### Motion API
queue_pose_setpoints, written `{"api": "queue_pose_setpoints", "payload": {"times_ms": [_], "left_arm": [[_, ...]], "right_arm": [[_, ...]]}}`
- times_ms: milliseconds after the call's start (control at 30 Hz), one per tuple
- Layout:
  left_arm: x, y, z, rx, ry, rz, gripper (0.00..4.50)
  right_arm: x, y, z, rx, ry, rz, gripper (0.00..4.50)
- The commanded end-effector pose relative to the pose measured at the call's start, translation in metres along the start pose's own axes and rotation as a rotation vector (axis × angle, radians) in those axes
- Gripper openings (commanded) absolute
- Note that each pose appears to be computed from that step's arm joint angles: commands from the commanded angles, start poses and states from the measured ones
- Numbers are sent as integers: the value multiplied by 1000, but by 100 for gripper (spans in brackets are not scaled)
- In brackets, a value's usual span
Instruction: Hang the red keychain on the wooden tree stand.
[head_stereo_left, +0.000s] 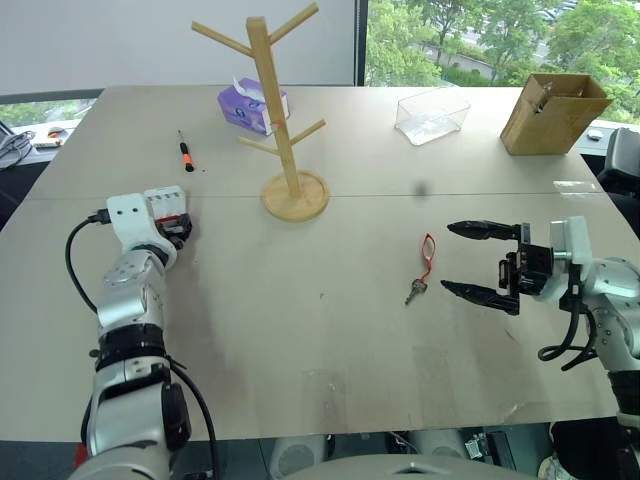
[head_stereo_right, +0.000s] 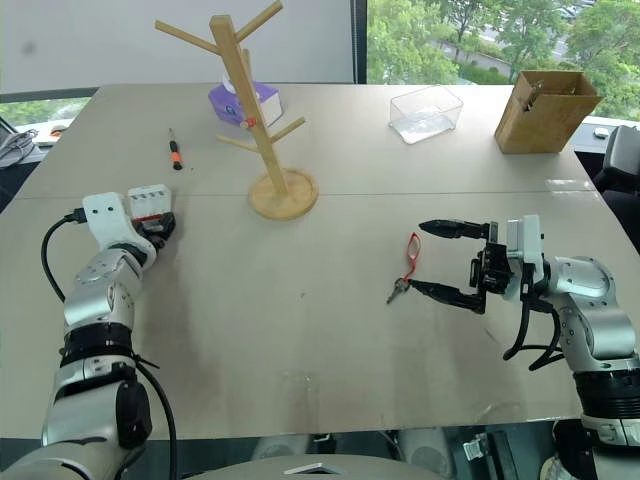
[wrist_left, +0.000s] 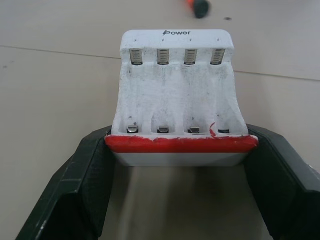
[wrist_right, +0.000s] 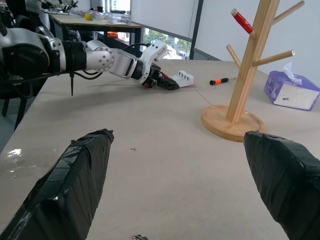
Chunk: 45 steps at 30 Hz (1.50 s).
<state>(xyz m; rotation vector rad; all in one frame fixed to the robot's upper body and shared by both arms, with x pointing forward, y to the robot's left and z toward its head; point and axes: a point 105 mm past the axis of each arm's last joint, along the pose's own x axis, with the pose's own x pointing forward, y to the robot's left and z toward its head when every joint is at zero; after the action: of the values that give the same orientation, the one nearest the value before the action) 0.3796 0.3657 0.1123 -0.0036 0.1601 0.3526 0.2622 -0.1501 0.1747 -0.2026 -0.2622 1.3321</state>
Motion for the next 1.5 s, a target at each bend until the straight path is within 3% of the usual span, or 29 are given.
{"api": "queue_pose_setpoints", "payload": {"times_ms": [33,467,500,533,767,900,1000,1067,1167,1300,1500], "left_arm": [[11,20,20,9,-45,93,314],[27,15,52,-51,-105,152,314],[27,12,53,-60,-113,144,418],[28,10,54,-69,-122,138,443],[26,4,49,-48,-135,97,448],[21,-22,53,-77,-200,-93,448],[-11,-63,63,-86,-303,-363,448],[-56,-98,61,12,-346,-602,448],[-120,-128,52,64,-355,-840,448],[-174,-140,50,123,-388,-992,448],[-214,-147,34,170,-419,-1113,448]], "right_arm": [[3,-2,6,-29,-14,0,450],[6,-1,3,-20,-20,-22,450],[6,-1,2,-20,-20,-25,450],[5,-1,2,-20,-20,-26,450],[4,-1,1,-15,-19,-46,450],[1,-5,-2,11,-20,-100,450],[-1,-16,5,49,-43,-206,450],[-4,-19,4,68,0,-265,450],[-6,-24,-1,115,65,-369,450],[-6,-25,-19,197,222,-501,450],[2,-20,-42,385,360,-673,450]]}}
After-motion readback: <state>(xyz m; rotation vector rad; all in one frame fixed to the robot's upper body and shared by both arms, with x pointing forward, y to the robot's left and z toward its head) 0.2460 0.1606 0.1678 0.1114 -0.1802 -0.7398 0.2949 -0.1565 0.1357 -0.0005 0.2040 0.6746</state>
